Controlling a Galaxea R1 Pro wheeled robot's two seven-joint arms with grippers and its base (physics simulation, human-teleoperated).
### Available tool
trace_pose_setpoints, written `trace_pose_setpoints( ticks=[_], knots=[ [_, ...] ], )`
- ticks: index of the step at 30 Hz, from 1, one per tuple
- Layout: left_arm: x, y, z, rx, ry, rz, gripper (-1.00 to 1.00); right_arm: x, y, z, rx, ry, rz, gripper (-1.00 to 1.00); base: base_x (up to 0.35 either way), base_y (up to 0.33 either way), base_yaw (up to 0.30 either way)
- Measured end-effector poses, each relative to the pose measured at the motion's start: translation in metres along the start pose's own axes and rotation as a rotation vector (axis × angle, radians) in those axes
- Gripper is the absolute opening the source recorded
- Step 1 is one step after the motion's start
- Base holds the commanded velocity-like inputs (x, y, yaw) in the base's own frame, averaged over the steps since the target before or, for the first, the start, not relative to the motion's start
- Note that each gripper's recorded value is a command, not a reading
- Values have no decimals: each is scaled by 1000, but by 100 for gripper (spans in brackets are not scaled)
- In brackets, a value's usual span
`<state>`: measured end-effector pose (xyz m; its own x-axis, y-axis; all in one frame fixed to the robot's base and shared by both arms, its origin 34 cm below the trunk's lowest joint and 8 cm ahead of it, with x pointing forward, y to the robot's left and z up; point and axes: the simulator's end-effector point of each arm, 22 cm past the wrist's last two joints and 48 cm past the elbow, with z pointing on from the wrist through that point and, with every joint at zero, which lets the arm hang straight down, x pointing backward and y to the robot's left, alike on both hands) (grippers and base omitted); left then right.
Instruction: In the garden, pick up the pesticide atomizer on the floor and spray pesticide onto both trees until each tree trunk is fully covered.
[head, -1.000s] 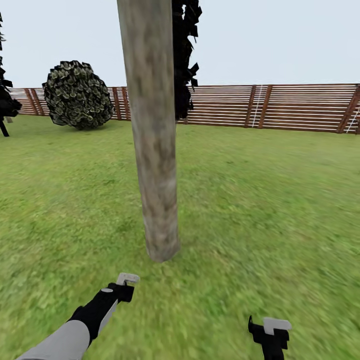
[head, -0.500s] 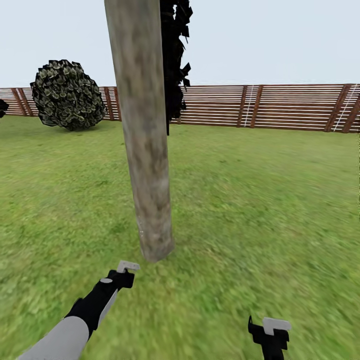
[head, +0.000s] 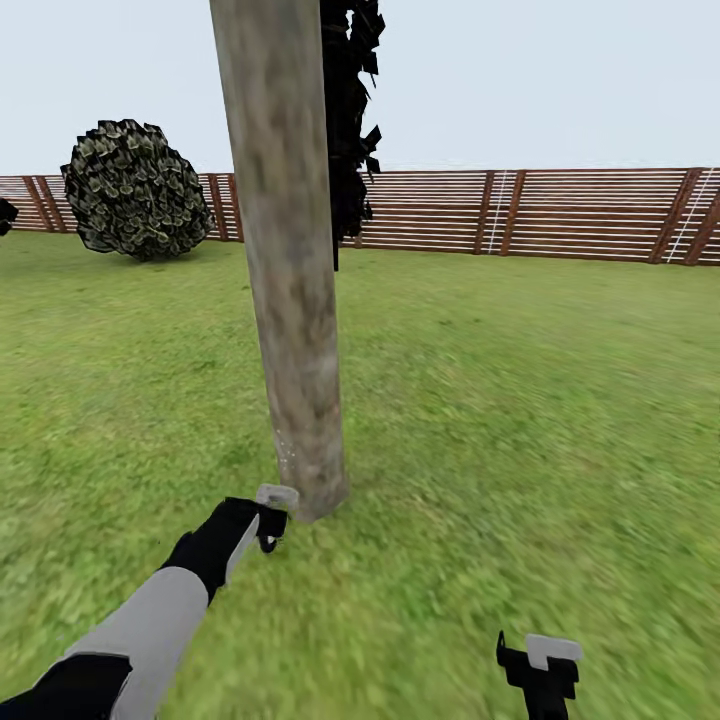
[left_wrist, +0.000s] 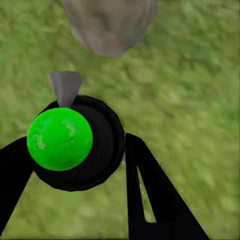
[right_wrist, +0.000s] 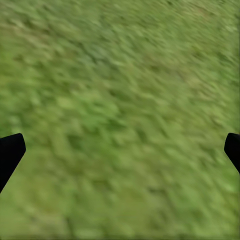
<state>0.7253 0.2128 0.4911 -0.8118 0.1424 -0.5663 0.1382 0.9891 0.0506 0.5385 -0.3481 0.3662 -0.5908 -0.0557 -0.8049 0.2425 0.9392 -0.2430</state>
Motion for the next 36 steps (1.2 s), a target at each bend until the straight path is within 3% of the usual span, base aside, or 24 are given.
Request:
trace_pose_setpoints(
  ticks=[1,3,6,8,10,11,16,18,21,22,24,26,32,34,36],
  knots=[
    [-2,10,-1,-13,4,1,-100,0,0,0,0,0,0,100,0,0,0],
    [-1,57,-5,-64,16,-5,-100,0,0,0,0,0,0,100,0,0,0],
    [-9,40,-6,-9,3,-20,-100,0,0,0,0,0,0,100,-54,0,0],
    [-36,-7,-14,59,-48,-16,-100,0,-1,0,1,1,0,100,-288,0,0],
    [-47,-12,-19,59,-63,-4,-100,0,-1,0,1,1,-1,100,-241,0,0],
    [-49,-11,-21,56,-63,-3,-100,0,-1,0,1,1,-1,100,-64,0,0],
    [-71,51,-38,-25,-76,-14,-100,0,-1,0,1,0,-1,100,-18,0,0],
    [-73,45,-39,-9,-71,-19,-100,0,-1,0,1,1,-1,100,-2,0,0],
    [-85,10,-42,38,-81,-11,-100,0,-1,0,2,0,-1,100,0,0,0],
    [-103,-9,-48,66,-105,-8,-100,0,-1,0,2,0,-1,100,0,0,0],
    [-118,-13,-54,67,-117,-2,-100,0,-1,0,1,1,-1,100,0,0,0],
    [-123,-9,-59,61,-98,-5,-100,1,-1,0,1,1,-1,100,0,0,0],
    [-132,66,-71,-37,-98,-30,-100,0,-1,0,1,0,-1,100,0,0,0],
    [-133,61,-72,-25,-101,-31,-100,0,-1,0,1,1,-1,100,0,0,0],
    [-138,35,-72,14,-106,-24,-100,0,-1,0,2,1,-1,100,0,0,10]
  ],
)
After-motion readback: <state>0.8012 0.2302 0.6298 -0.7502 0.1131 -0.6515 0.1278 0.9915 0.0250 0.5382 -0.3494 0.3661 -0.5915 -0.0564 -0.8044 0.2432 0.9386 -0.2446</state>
